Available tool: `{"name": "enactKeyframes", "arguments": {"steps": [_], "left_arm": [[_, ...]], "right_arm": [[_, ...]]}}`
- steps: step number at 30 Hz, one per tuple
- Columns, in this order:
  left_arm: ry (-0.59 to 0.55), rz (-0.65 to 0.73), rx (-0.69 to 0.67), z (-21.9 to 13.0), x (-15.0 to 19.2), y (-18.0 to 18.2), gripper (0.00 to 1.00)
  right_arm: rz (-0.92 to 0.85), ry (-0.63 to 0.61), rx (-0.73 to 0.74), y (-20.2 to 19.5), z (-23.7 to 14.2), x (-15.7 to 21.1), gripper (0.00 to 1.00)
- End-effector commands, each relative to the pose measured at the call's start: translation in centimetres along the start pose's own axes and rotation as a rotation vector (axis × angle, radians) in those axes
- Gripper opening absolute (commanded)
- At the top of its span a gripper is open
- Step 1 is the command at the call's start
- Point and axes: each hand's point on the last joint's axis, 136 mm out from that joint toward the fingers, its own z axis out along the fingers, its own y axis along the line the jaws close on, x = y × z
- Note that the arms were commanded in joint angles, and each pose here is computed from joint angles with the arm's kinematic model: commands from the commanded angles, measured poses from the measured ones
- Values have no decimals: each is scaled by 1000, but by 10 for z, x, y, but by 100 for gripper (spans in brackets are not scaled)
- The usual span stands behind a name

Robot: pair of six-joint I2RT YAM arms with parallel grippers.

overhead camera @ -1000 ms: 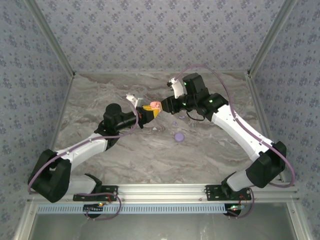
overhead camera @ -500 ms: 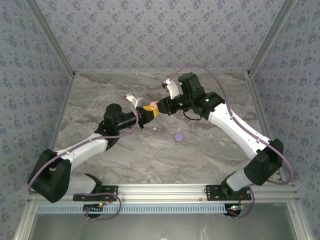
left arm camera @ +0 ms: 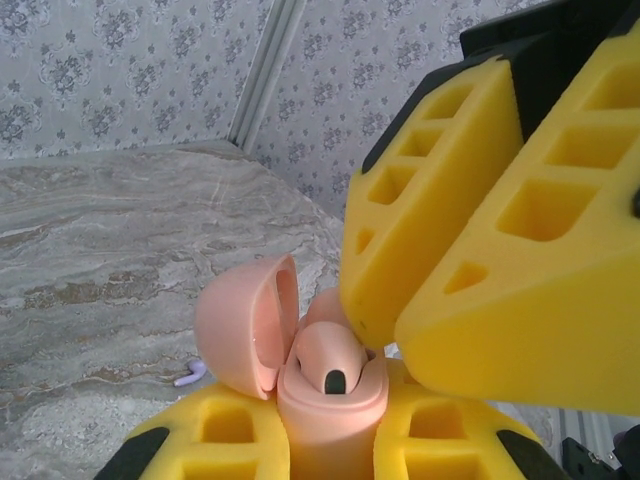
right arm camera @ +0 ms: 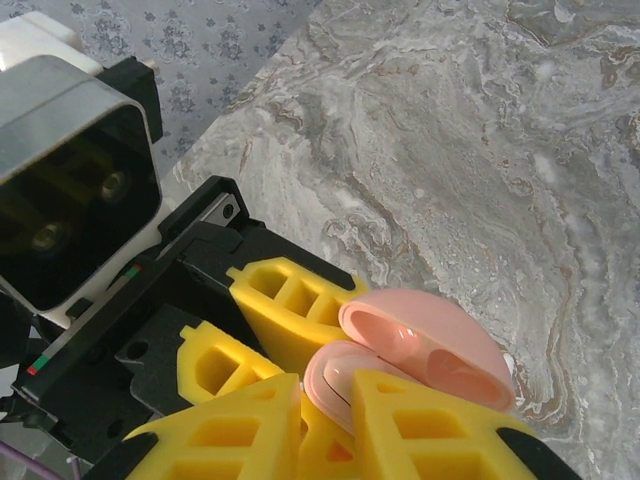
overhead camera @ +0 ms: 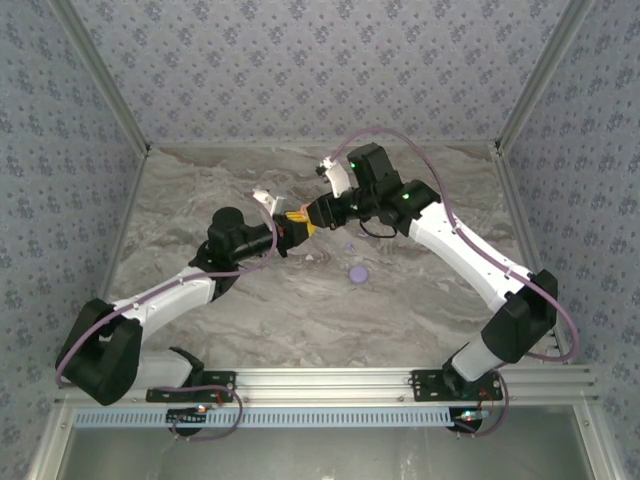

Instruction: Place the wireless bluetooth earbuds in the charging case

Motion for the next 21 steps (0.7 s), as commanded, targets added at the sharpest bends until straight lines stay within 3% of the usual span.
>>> {"name": "enactKeyframes", "arguments": {"steps": [1,9,14,21], "left_arm": [[-56,62,56,-1,-26,-20,7],[-52,66,67,-2,-27,-24,7],[-44,74,120,-1,-30,-34,7],[-67,82,214,-2,-40,-52,7]], "right_arm": [[-30,-32,-12,10,-5,-12,27],[32,-123,107,-23,-30,-22,31],[86,-110,123,-47,-40,-14,31],[154,-90,63,-65,-42,0,23]]}}
